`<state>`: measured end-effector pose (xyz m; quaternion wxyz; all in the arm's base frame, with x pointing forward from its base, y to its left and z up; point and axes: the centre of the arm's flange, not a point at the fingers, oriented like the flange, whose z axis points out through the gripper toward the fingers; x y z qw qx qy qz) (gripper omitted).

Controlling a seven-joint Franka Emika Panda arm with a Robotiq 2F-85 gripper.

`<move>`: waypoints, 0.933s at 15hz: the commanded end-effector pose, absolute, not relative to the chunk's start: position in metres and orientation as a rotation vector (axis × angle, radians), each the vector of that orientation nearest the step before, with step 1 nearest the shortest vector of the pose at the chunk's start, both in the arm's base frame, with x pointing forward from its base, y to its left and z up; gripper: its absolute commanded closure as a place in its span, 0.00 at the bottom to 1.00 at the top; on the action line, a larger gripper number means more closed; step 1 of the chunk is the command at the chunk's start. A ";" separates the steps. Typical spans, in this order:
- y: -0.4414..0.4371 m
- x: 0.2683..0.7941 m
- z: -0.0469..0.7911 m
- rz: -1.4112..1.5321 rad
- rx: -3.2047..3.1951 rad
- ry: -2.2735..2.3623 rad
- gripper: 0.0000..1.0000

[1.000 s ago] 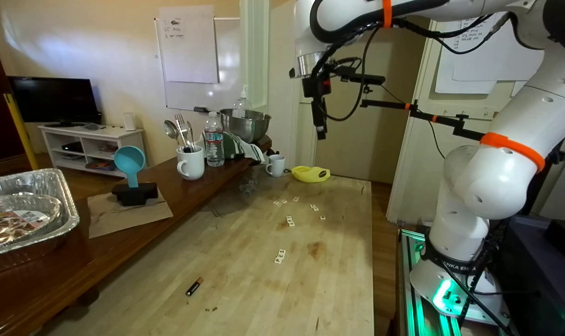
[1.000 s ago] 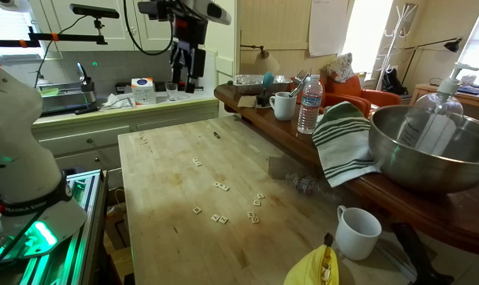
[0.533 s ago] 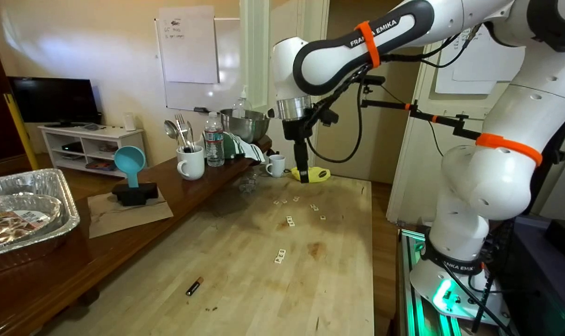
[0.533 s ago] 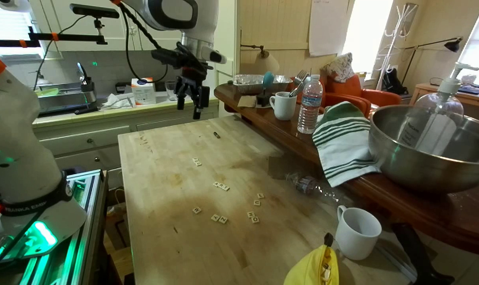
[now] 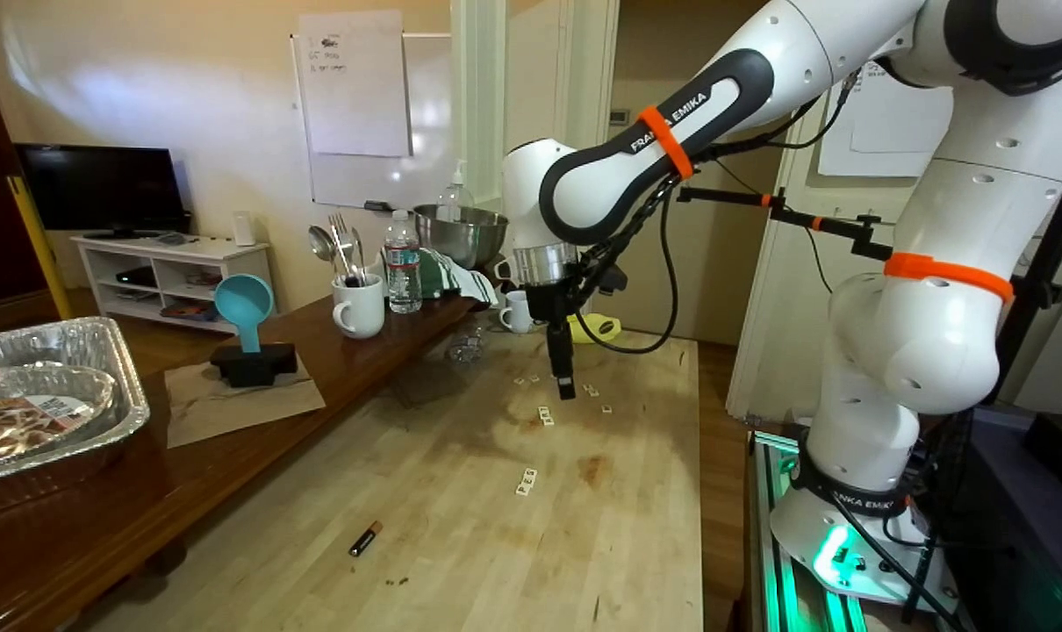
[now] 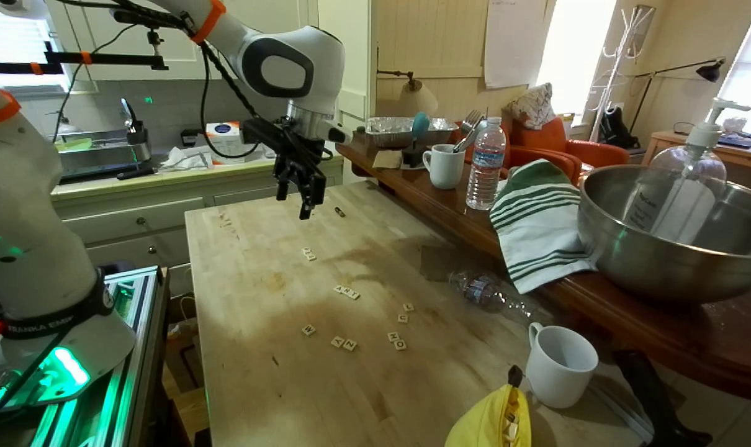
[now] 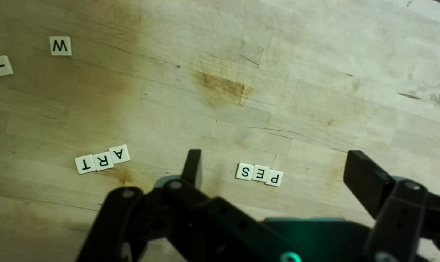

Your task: Move the tile letter s from the left word to the right word

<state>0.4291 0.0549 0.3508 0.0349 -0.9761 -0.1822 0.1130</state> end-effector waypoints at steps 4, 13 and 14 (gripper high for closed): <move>0.055 0.430 0.351 0.346 -2.999 -0.559 0.00; 0.068 0.455 0.275 0.343 -3.003 -0.596 0.00; 0.069 0.456 0.268 0.331 -3.000 -0.606 0.00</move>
